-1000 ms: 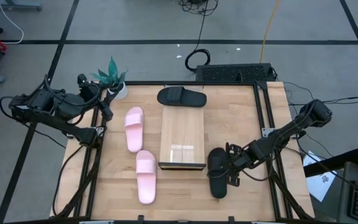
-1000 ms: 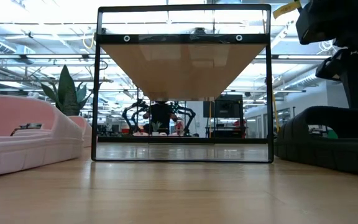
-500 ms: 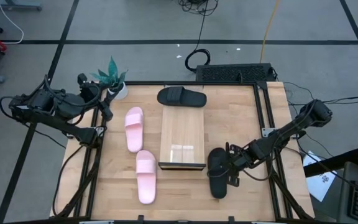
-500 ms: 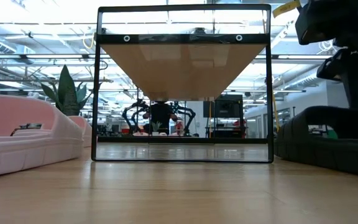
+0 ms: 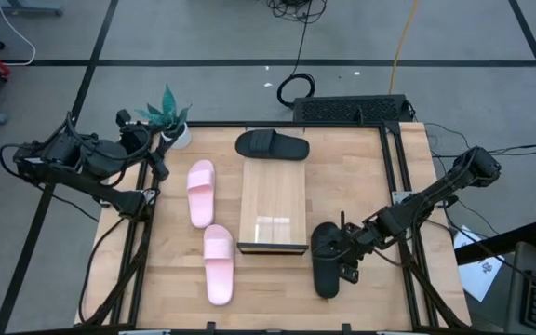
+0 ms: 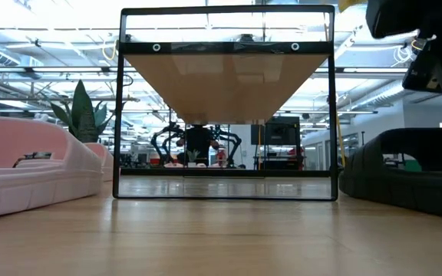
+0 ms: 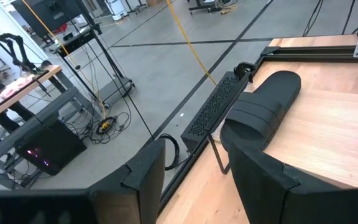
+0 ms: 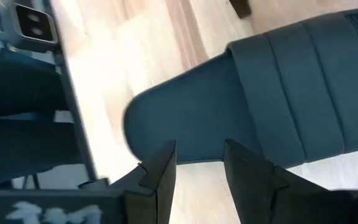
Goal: Pick and place slides into the shelf
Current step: Put the black slide slipper on the shelf
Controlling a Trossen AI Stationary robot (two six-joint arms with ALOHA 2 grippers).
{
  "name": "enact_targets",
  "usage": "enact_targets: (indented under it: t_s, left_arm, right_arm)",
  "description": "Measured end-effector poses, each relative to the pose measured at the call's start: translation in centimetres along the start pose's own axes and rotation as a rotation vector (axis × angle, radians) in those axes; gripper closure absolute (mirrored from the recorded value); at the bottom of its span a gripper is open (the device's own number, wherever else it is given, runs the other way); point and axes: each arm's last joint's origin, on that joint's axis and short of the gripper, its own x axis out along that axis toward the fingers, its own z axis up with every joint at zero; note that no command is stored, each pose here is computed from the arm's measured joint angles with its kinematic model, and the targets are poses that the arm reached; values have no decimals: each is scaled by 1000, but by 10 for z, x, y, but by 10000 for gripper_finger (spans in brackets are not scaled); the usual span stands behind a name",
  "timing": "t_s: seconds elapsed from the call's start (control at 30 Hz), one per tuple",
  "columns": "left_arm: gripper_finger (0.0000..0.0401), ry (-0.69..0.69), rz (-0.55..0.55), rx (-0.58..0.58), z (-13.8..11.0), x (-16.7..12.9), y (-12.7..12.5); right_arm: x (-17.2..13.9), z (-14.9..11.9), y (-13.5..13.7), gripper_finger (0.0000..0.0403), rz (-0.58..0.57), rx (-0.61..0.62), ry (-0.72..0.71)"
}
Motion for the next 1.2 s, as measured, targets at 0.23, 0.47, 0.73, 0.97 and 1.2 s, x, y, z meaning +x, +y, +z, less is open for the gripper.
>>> enact_targets:
  t_s: [0.23,0.47,0.73,0.97,1.2]
  left_arm:
    - [219,0,-1,-16,0,0,0]
    - [219,0,-1,-64,0,0,0]
    - [219,0,-1,-93,0,0,0]
    - [219,0,-2,-131,0,0,0]
    - [219,6,-28,-203,0,0,-1]
  right_arm:
    - [-16,-1,0,277,40,35,-28]
    - [-26,-3,0,277,65,6,-41]
    - [-26,-4,1,277,55,-103,-47]
    - [-54,-16,24,277,-134,-236,-179]
    - [-87,-29,85,277,-195,-366,-256]
